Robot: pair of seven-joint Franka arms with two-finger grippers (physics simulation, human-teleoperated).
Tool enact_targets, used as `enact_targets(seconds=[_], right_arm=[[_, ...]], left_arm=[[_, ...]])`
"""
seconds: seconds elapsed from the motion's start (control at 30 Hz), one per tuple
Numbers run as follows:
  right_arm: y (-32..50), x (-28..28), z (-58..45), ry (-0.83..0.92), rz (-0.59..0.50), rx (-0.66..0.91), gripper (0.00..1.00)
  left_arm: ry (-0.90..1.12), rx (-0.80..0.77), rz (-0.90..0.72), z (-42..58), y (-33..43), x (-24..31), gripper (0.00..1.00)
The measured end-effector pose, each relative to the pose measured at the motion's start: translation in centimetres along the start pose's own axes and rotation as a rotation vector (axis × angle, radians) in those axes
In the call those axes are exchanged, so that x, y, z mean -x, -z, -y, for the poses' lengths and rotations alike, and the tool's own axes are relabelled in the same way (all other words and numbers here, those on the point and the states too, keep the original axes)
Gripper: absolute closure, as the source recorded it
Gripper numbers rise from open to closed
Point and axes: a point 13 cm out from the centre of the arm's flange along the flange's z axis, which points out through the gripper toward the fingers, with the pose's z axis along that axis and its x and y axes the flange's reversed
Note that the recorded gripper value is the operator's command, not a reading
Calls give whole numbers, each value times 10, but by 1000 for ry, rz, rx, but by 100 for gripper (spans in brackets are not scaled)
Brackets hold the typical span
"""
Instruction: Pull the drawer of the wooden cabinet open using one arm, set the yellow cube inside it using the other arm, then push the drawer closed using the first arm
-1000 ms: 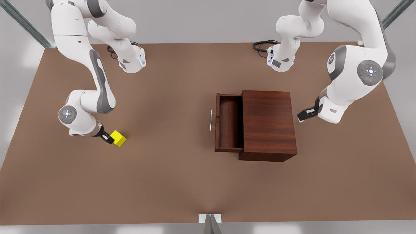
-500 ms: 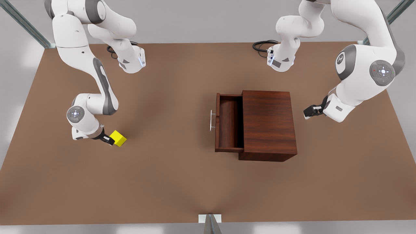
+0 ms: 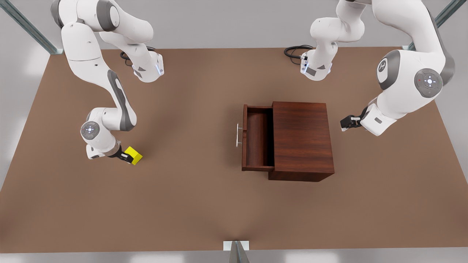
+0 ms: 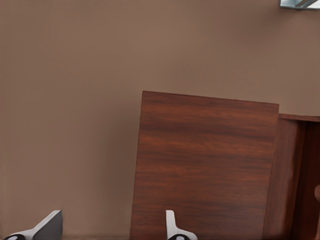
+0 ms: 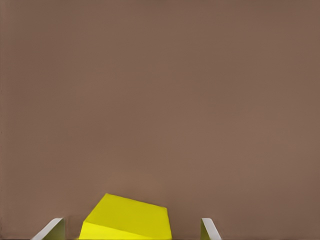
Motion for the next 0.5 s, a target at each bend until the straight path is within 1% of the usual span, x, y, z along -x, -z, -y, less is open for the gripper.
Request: enact_targets(seconds=[0.5], right_arm=[[-33, -8, 1, 24, -16, -2, 0]], left_arm=[[-21, 8, -9, -15, 8, -7, 0]])
